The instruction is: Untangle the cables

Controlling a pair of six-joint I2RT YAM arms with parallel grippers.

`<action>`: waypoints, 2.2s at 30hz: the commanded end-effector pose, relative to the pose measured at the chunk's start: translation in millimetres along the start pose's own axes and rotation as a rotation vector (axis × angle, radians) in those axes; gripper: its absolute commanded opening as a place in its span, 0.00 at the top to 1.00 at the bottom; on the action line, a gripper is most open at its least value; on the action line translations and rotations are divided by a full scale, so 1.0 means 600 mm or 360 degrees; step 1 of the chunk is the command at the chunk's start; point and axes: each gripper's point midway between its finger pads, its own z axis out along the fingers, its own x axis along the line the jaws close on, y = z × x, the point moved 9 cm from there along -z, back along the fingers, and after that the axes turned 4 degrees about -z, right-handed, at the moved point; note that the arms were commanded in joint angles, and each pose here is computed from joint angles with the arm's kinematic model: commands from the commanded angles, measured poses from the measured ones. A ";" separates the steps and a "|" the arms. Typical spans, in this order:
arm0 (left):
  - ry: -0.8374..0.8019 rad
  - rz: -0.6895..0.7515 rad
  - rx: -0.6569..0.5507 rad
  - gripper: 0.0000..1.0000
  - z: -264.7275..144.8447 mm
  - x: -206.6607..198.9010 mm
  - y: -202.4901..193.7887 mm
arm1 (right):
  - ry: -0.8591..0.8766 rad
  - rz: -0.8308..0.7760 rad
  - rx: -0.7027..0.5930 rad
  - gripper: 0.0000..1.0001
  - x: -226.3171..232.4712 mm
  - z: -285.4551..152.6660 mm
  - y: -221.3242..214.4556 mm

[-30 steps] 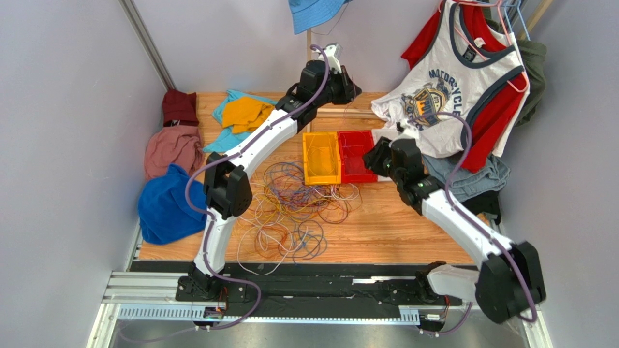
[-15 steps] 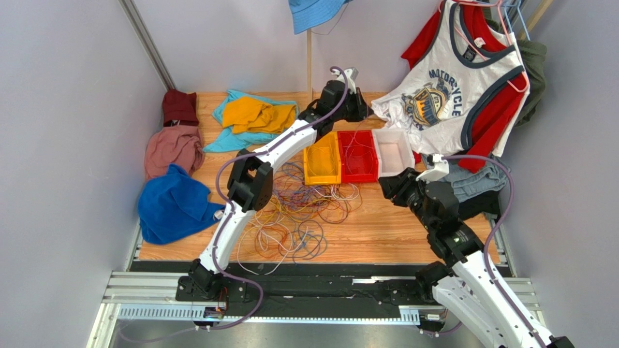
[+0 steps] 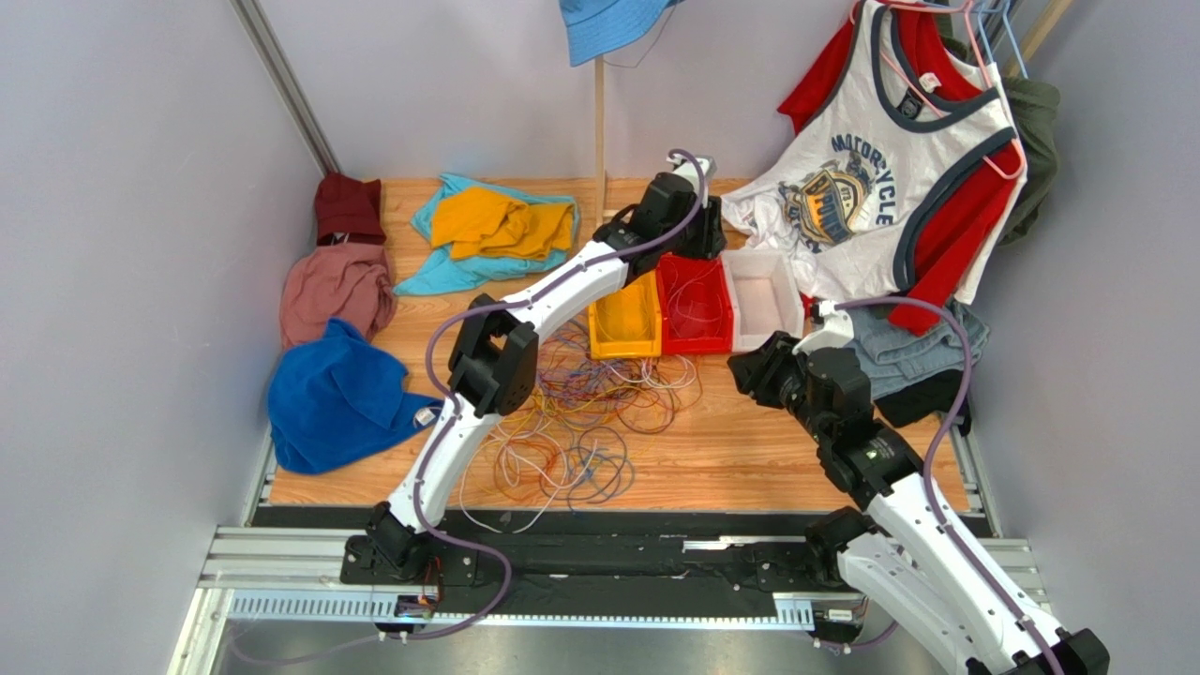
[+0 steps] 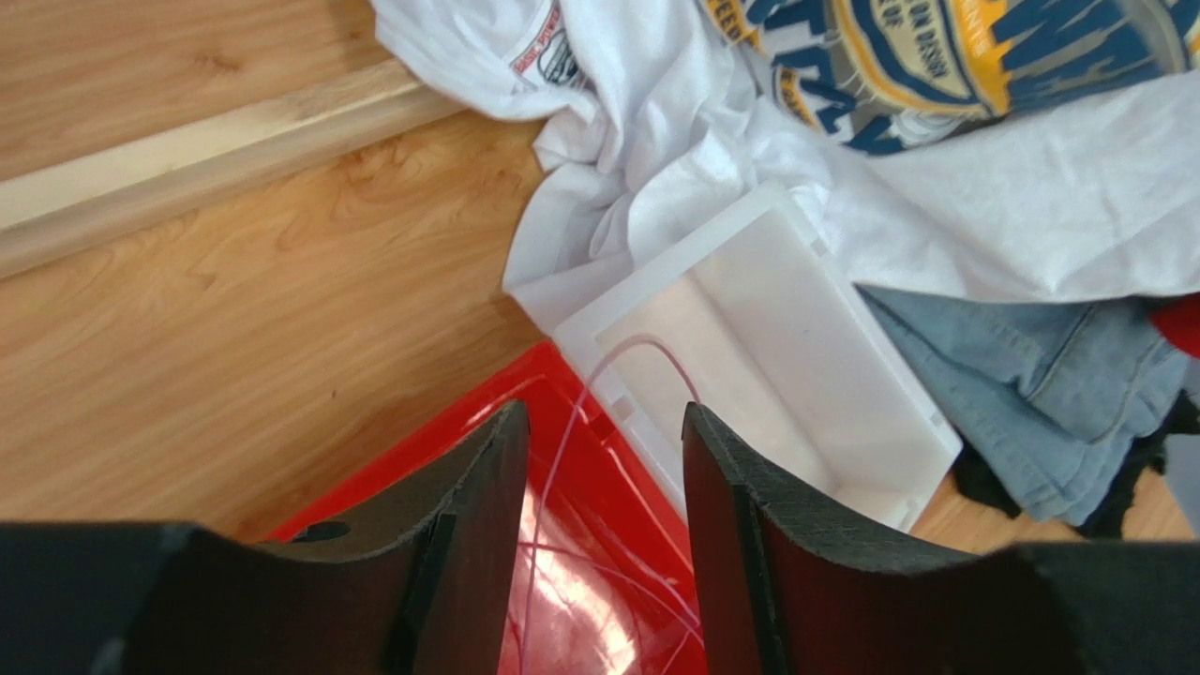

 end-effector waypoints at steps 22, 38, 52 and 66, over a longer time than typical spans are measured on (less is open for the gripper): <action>0.0300 0.0180 -0.0434 0.40 -0.307 -0.091 0.139 | 0.0126 -0.0093 -0.0054 0.62 0.028 0.023 0.028; 0.0679 -0.0203 -0.0013 0.04 -0.554 0.029 -0.229 | 0.0332 -0.0255 0.0152 0.62 0.046 0.017 -0.058; 0.0647 -0.0395 -0.0055 0.03 -0.664 0.052 -0.280 | 0.0333 -0.0222 0.0183 0.63 0.028 -0.004 -0.078; 0.0748 -0.0692 -0.0104 0.02 -0.711 0.082 -0.337 | 0.1056 -0.0615 0.0447 0.40 0.186 -0.039 -0.140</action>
